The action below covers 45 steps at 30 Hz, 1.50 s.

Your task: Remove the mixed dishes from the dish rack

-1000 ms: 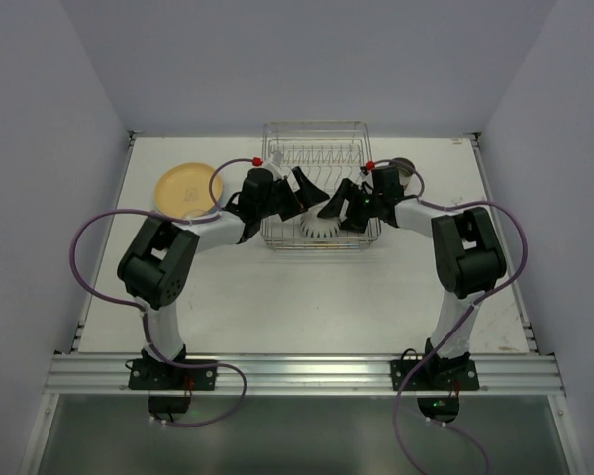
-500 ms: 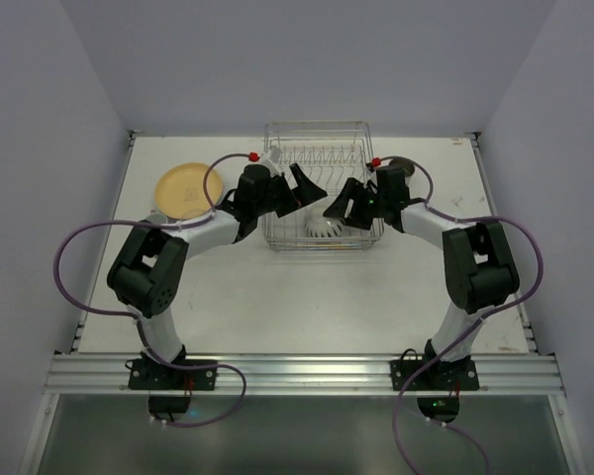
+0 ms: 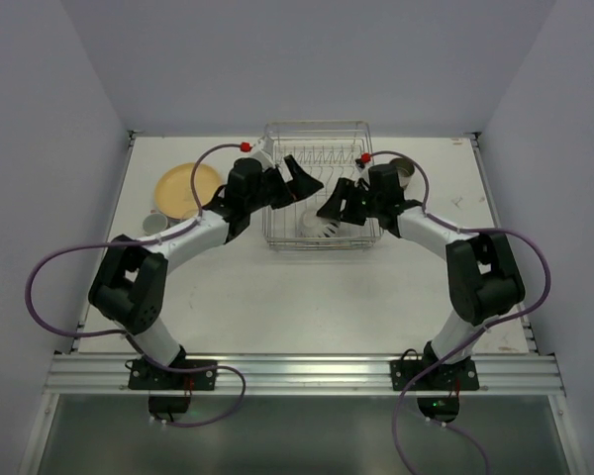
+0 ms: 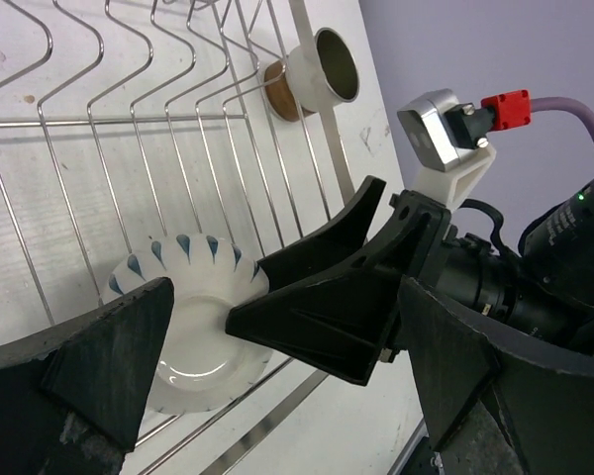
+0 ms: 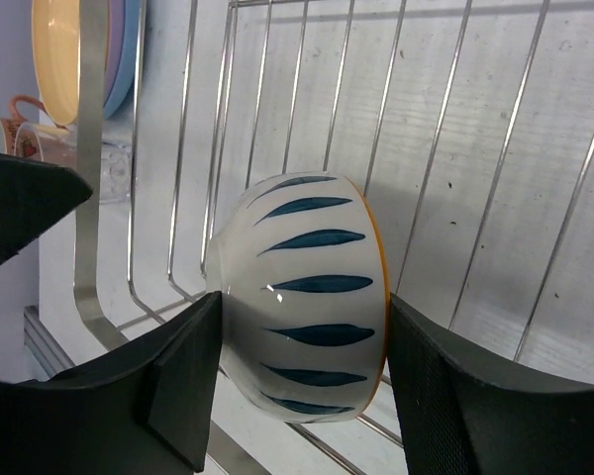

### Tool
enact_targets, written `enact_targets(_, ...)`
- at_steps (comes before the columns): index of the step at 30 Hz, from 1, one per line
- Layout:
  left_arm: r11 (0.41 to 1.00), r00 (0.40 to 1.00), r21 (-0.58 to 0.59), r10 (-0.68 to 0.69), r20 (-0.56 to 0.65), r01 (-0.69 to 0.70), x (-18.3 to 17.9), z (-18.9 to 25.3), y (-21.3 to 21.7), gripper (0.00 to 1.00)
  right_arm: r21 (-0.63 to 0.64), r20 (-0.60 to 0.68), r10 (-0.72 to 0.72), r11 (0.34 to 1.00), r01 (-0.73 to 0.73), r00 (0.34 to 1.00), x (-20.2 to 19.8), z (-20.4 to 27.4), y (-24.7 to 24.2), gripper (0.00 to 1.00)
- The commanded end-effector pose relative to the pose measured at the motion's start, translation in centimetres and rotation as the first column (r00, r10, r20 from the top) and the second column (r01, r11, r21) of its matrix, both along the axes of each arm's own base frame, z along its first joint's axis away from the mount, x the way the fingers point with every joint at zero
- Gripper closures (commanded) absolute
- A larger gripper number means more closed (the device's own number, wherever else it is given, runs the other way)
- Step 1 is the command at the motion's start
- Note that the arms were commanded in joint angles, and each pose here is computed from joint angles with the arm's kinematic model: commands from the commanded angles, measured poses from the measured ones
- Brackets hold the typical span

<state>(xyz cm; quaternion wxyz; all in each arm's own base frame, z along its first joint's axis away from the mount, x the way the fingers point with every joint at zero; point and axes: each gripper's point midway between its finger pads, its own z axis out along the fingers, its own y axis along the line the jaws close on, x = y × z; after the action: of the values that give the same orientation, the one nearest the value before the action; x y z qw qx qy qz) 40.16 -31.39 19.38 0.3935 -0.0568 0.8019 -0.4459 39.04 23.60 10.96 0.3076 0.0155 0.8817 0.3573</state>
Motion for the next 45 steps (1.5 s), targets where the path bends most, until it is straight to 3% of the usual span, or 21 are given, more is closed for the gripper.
enact_targets(1,1.000,0.997,0.004,0.002,0.082,-0.002,-0.7,2.9,0.5,0.00,0.031,0.143,0.026,0.999,-0.031,0.989,0.8,3.8,0.7,0.59)
enact_targets(10,0.999,0.986,0.035,0.026,0.163,-0.032,-2.5,6.4,2.5,0.00,-0.012,0.202,0.025,1.000,-0.023,0.979,0.6,4.9,0.7,0.72)
enact_targets(14,0.996,0.981,0.057,0.050,0.190,-0.062,-3.3,7.8,3.8,0.00,-0.067,0.239,0.012,0.998,0.004,0.971,0.8,5.2,0.6,1.00)
enact_targets(25,0.978,0.948,0.127,0.120,0.296,-0.164,-5.2,11.5,7.6,0.00,-0.174,0.348,-0.058,0.977,0.126,0.936,1.7,7.2,0.1,1.00)
enact_targets(34,0.956,0.940,0.197,0.149,0.307,-0.216,-5.9,11.3,9.6,0.00,-0.231,0.424,-0.101,0.949,0.215,0.900,3.8,10.8,0.2,1.00)
enact_targets(40,0.939,0.938,0.250,0.154,0.312,-0.237,-5.9,10.9,10.4,0.00,-0.364,0.504,-0.103,0.875,0.319,0.858,5.4,12.8,-1.2,1.00)
enact_targets(45,0.930,0.935,0.271,0.155,0.320,-0.247,-6.1,10.8,11.0,0.00,-0.464,0.551,-0.146,0.765,0.447,0.822,5.3,14.9,-4.4,1.00)
